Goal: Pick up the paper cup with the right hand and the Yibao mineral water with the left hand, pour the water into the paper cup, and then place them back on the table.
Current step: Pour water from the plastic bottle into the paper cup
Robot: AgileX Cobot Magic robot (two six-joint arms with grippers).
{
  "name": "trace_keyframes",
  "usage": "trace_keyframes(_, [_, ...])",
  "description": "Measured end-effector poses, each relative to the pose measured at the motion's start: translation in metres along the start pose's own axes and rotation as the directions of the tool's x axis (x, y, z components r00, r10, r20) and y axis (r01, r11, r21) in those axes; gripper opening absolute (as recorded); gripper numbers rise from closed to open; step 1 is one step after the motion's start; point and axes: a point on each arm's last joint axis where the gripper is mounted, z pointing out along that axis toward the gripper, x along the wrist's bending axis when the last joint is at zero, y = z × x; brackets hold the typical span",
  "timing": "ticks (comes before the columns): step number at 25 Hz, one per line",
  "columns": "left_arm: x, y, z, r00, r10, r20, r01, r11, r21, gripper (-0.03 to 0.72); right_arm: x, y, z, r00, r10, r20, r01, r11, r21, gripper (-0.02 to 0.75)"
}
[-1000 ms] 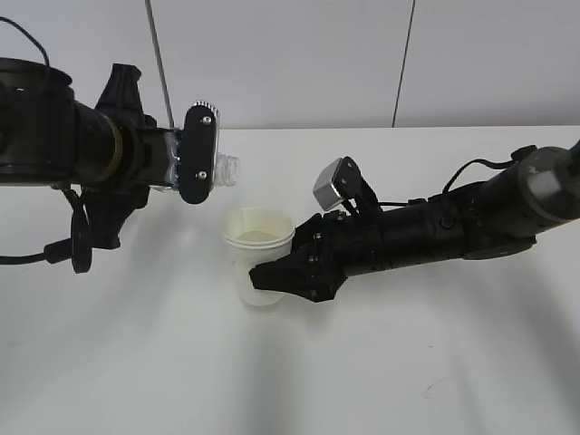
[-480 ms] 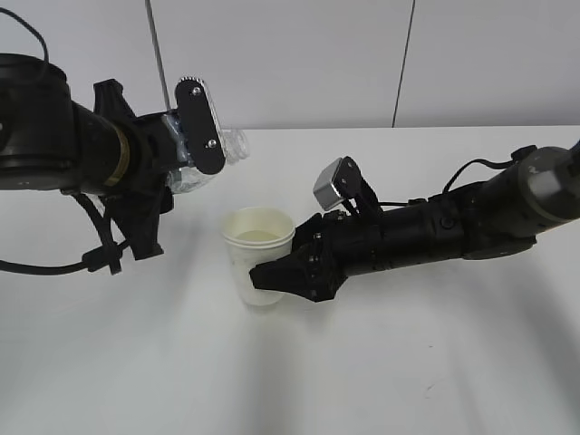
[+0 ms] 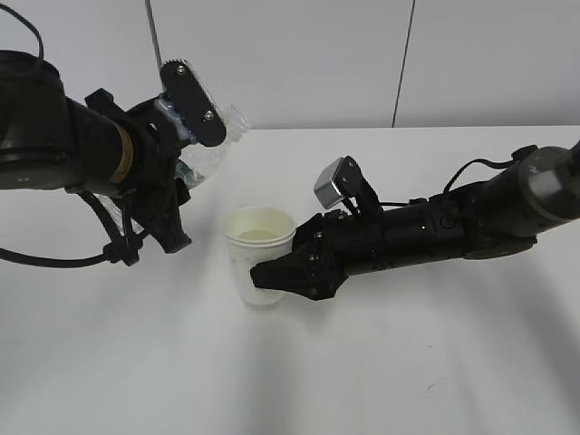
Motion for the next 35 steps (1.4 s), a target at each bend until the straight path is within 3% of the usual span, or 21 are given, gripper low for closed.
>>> trace_keyframes(8, [0.020,-0.013,0.007,0.979,-0.204,-0.016,0.204,0.979,-0.013,0.305,0.000,0.000,0.000,1.000,0.007,0.001,-0.007,1.000,-0.001,0.502])
trace_keyframes(12, [0.032,-0.020,0.010,0.937,-0.350,-0.002,0.350,0.936,-0.046,0.305,-0.002,0.001,-0.001,1.000,0.026,0.015,-0.026,1.000,-0.013,0.502])
trace_keyframes(17, [0.049,-0.030,0.015,0.866,-0.500,0.036,0.500,0.859,-0.110,0.304,-0.008,0.001,-0.005,0.997,0.054,0.048,-0.052,0.998,-0.033,0.502])
trace_keyframes(35, [0.050,-0.052,0.069,0.809,-0.545,0.220,0.587,0.769,-0.252,0.304,-0.042,0.000,-0.038,0.964,0.176,0.200,-0.148,0.978,-0.148,0.501])
